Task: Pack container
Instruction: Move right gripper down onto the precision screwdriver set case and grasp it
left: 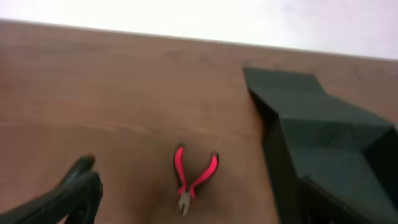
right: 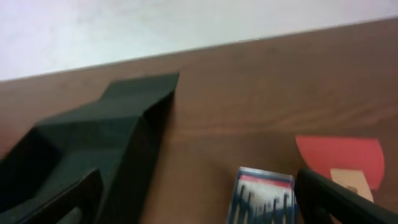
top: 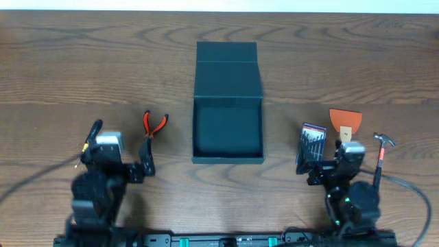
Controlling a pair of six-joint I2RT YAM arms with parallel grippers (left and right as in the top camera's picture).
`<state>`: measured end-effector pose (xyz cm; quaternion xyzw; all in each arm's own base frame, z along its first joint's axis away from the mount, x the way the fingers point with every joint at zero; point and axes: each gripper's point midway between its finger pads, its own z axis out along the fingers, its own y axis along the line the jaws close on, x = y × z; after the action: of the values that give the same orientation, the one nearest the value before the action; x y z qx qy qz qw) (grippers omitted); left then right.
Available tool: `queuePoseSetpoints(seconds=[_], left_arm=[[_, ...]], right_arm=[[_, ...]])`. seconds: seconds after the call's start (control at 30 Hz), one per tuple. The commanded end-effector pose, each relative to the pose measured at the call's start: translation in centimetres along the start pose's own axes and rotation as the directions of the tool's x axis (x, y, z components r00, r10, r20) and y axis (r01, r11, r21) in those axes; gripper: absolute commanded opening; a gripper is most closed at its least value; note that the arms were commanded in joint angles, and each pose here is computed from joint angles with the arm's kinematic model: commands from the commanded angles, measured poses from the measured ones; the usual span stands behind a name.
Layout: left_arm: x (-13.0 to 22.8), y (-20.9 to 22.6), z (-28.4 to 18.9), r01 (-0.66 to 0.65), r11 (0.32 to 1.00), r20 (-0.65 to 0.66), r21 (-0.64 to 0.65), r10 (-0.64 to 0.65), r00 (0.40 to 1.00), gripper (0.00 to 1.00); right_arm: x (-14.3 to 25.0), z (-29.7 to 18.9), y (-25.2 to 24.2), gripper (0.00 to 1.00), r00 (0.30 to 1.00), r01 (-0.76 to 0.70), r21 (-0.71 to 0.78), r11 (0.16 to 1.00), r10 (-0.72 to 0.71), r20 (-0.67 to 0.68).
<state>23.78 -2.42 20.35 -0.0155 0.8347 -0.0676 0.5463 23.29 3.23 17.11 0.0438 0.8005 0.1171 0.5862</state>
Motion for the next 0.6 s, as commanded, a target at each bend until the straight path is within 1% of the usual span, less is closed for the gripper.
queuePoseSetpoints(seconds=[0.0,0.07,0.13,0.2,0.27,0.3,0.33,0.43,0.5,0.57], left_arm=[[-1.8,0.0,0.9,0.01,0.999,-0.119,-0.032,-0.014,0.993,0.98],[-2.2,-0.1,1.6,0.007,0.999,-0.225,-0.047,-0.018,0.974,0.98],[-2.1,-0.1,2.1,0.001,0.998,-0.333,-0.063,-0.023,0.943,0.98],[-1.9,0.0,2.5,-0.005,0.997,-0.427,-0.077,-0.029,0.904,0.98],[-1.5,0.0,3.0,-0.011,0.996,-0.497,-0.088,-0.035,0.867,0.98],[-1.4,0.1,3.1,-0.013,0.996,-0.522,-0.092,-0.037,0.852,0.98],[-1.0,0.1,3.3,-0.016,0.995,-0.548,-0.096,-0.039,0.836,0.98],[0.0,0.2,3.3,-0.021,0.994,-0.597,-0.103,-0.045,0.801,0.98],[0.3,0.3,3.1,-0.023,0.994,-0.613,-0.105,-0.046,0.789,0.98],[0.4,0.3,2.9,-0.024,0.994,-0.614,-0.105,-0.047,0.788,0.98]], right_arm=[[-4.1,-1.2,1.1,0.99,0.998,-0.05,0.001,0.999,0.05,-0.037],[-5.2,-1.5,1.4,0.99,0.989,-0.052,0.032,0.998,0.056,-0.14],[-6.0,-1.8,1.6,0.99,0.967,-0.05,0.065,0.997,0.064,-0.246],[-6.7,-2.4,1.8,0.99,0.932,-0.044,0.099,0.994,0.077,-0.354],[-7.2,-3.0,1.9,0.99,0.876,-0.033,0.138,0.99,0.095,-0.473],[-7.3,-3.3,1.9,0.99,0.847,-0.026,0.154,0.988,0.104,-0.521],[-7.3,-3.6,1.9,0.99,0.803,-0.016,0.174,0.985,0.117,-0.584],[-7.1,-4.1,1.9,0.99,0.703,0.014,0.207,0.978,0.138,-0.698],[-6.7,-4.0,1.8,0.99,0.655,0.027,0.221,0.975,0.15,-0.74],[-6.1,-3.5,1.5,0.99,0.624,0.054,0.221,0.974,0.14,-0.768]])
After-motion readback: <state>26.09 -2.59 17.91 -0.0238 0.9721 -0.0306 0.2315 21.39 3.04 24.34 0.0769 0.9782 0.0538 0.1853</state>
